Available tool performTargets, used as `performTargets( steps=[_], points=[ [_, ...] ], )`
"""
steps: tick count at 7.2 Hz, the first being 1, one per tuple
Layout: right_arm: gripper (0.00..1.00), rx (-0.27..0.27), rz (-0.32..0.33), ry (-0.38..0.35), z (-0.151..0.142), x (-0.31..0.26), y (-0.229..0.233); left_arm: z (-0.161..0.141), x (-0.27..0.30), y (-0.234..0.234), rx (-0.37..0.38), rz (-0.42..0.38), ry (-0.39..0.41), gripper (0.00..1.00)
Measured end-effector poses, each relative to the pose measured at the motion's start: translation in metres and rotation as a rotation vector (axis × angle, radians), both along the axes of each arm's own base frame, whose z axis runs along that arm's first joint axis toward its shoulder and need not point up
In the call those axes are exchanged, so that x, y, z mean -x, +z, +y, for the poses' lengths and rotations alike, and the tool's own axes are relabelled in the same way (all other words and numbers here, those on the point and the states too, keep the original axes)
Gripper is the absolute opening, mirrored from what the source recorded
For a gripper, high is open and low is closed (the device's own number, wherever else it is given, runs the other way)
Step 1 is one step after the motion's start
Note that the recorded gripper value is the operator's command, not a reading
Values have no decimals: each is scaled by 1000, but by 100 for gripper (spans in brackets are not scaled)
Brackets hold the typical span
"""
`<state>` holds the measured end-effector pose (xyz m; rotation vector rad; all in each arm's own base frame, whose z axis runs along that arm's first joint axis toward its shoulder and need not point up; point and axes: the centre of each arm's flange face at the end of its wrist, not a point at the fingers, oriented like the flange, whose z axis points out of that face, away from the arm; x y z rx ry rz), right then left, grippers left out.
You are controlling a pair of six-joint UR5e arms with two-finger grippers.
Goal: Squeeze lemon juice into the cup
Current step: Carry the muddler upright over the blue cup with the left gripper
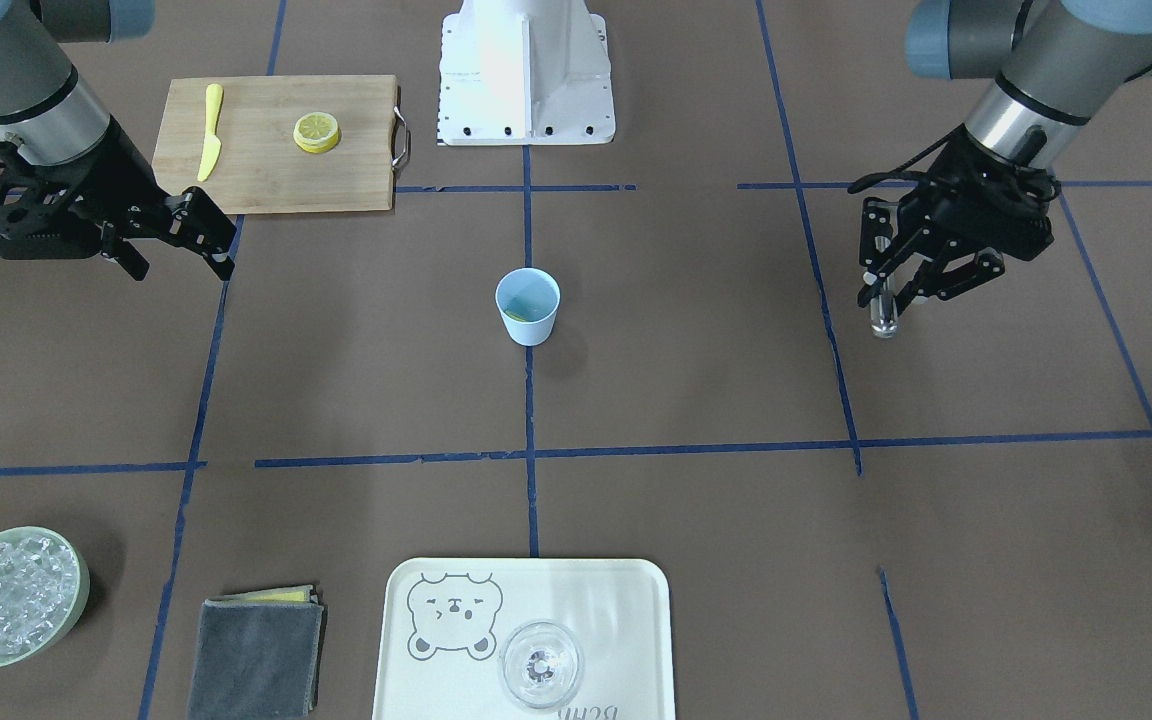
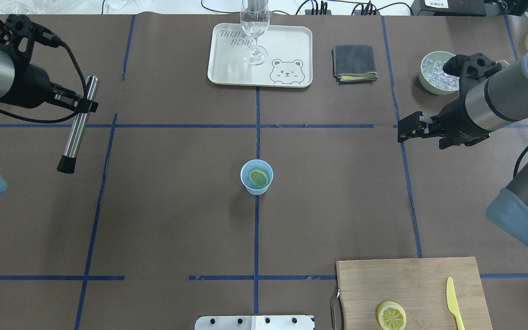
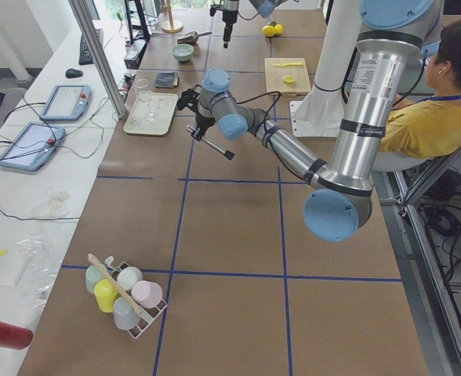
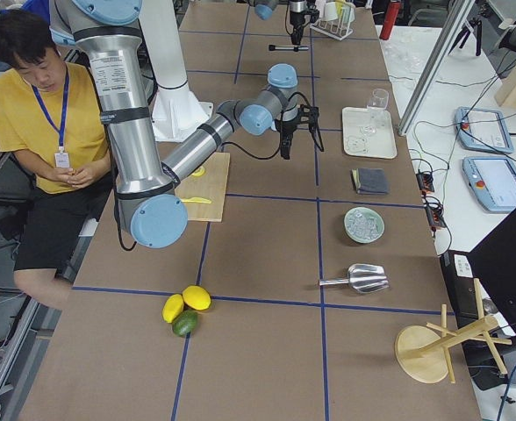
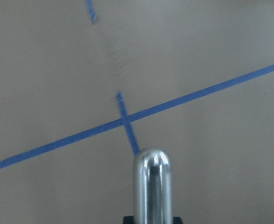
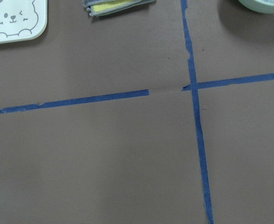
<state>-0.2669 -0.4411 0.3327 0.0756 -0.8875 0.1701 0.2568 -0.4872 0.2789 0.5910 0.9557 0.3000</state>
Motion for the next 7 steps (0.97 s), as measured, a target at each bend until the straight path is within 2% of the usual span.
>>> performTargets(
  steps=[2,4,6,7],
  points=[
    [100,15,16,5,10,-13,13,13,-51,-84,-161,59,-8,0],
    [100,28,27,34,14,-36,23,40,-86,-147,-298,124,-68,0],
    [100,35,35,59,15,-56,32,62,-103,-174,-436,277,-154,0],
    [100,28,37,61,18,-65,43,77,-129,-174,-485,338,-233,0]
  ],
)
